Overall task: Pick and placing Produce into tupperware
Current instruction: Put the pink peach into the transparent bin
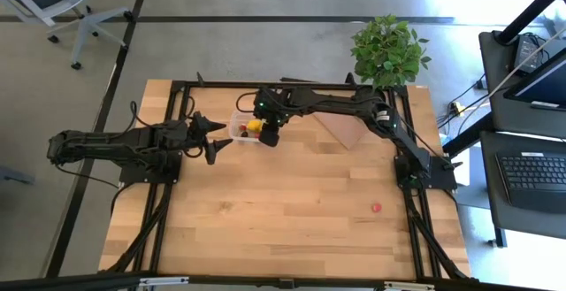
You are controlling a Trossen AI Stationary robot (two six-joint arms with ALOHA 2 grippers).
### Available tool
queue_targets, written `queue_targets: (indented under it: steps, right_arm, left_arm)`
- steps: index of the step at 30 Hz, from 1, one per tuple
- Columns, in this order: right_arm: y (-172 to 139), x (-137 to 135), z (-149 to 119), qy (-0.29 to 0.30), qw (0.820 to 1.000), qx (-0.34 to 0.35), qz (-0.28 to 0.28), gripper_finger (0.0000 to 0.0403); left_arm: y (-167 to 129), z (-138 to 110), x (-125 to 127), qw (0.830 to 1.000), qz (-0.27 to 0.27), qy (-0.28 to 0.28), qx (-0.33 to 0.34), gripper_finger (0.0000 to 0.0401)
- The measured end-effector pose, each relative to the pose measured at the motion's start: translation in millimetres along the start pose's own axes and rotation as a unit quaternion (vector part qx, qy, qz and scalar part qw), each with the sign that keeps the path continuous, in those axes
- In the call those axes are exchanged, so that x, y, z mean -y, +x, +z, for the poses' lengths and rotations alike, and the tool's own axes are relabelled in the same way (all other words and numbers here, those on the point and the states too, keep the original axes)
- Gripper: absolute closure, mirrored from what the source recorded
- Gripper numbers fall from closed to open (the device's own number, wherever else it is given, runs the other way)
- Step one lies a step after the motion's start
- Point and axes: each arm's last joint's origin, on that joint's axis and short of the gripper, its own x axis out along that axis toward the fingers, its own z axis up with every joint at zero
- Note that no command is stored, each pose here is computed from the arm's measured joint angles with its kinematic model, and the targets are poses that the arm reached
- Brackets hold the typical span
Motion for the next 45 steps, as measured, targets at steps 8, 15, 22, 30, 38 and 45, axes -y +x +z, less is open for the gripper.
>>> queue_targets:
  steps: [8, 15, 22, 30, 38, 45]
  right_arm:
    - [-11.2, -0.1, 7.1, 0.0, 1.0, 0.005, 0.0, 0.0178]
    - [-105.7, -5.9, 34.6, -0.06, 0.996, 0.071, 0.016, 0.016]
    - [-164.2, -32.4, -0.4, -0.091, 0.992, 0.037, 0.072, 0.016]
    - [-173.8, -85.7, -97.9, -0.141, 0.976, -0.13, 0.106, 0.016]
    - [-182.6, -118.4, -224.2, -0.113, 0.974, -0.162, 0.112, 0.016]
    - [-163.0, -129.1, -308.4, -0.082, 0.971, -0.194, 0.114, 0.016]
  left_arm:
    - [0.0, 0.0, 0.0, 1.0, 0.0, 0.0, 0.0, 0.011]
    - [0.0, 0.0, 0.0, 1.0, 0.0, 0.003, 0.0, 0.011]
    - [0.0, 0.0, 0.0, 1.0, 0.0, 0.003, 0.0, 0.011]
    - [0.0, -0.2, 0.0, 1.0, 0.0, 0.003, -0.001, 0.011]
    - [0.0, -0.3, -0.1, 1.0, 0.0, 0.001, -0.001, 0.011]
    - [0.0, -1.3, -0.4, 1.0, 0.002, 0.004, -0.006, 0.011]
